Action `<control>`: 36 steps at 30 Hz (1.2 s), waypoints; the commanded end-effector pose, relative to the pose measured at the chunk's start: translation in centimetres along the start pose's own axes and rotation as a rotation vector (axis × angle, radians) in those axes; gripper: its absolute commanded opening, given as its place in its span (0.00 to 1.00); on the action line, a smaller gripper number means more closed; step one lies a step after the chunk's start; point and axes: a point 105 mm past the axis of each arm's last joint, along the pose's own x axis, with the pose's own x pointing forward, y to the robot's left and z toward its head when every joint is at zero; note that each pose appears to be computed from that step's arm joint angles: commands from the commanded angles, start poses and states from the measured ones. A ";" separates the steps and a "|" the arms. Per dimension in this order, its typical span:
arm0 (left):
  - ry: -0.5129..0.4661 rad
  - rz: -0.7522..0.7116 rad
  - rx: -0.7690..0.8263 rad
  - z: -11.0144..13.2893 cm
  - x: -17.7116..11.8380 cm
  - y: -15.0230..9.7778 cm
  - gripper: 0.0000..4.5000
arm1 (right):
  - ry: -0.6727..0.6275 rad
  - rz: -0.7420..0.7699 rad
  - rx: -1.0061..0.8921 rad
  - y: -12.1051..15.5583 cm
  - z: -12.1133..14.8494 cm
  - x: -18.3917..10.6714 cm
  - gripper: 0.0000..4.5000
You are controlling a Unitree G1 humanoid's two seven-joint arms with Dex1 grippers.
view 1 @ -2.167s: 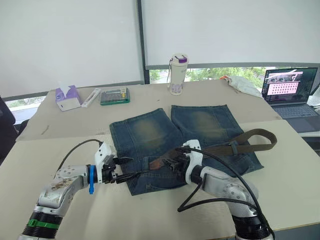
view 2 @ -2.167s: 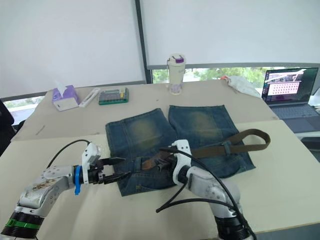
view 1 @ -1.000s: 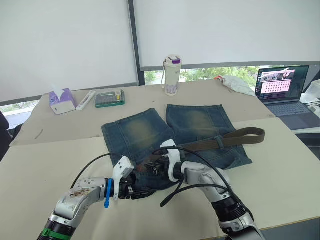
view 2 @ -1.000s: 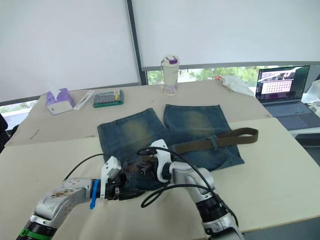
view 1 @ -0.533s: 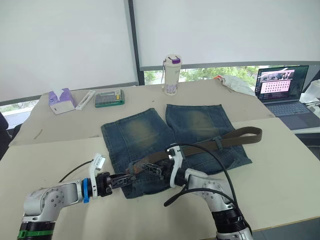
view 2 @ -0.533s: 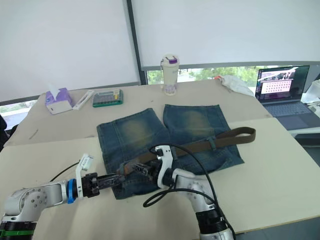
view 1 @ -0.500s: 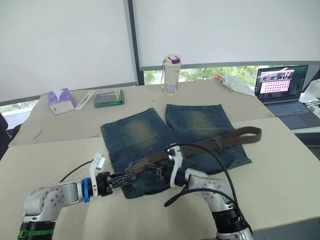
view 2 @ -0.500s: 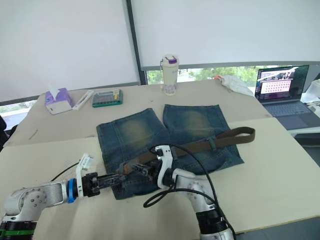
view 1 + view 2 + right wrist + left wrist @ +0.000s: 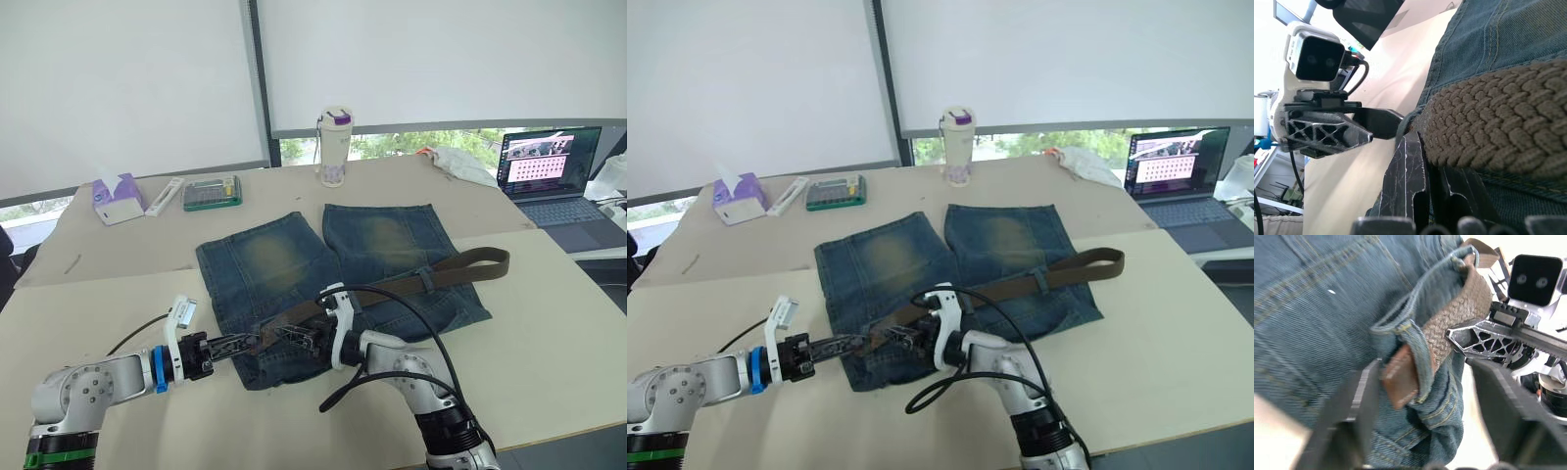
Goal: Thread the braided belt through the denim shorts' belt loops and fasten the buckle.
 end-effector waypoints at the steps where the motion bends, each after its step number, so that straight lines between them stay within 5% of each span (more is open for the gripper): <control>1: -0.017 -0.018 0.022 0.5 -0.4 -0.4 0.57 | -0.014 0.032 -0.010 0.6 0.5 0.2 0.00; 3: -0.012 -0.016 0.020 0.3 -0.4 -0.3 0.57 | -0.015 0.030 -0.010 0.6 0.6 0.2 0.00; 9: -0.007 -0.019 0.033 0.2 -0.1 -0.3 0.18 | -0.015 0.024 -0.011 0.5 0.7 0.1 0.00; 12: -0.003 -0.022 0.037 0.0 0.1 -0.3 0.18 | -0.013 0.021 -0.012 0.5 0.6 0.1 0.00; 15: -0.003 -0.022 0.040 -0.1 0.4 -0.3 0.01 | -0.008 0.020 -0.014 0.5 0.4 0.1 0.00; 19: 0.000 -0.025 0.048 -0.1 0.4 -0.3 0.01 | 0.007 0.010 -0.075 0.5 0.4 -0.1 0.00; 27: -0.036 -0.007 0.068 0.7 0.4 0.1 0.00 | 0.095 -0.165 -0.421 -0.7 1.8 -5.2 0.61; 36: -0.019 -0.021 0.067 0.7 0.9 0.2 0.00 | 0.200 -0.400 -0.568 -3.7 2.3 -7.7 0.61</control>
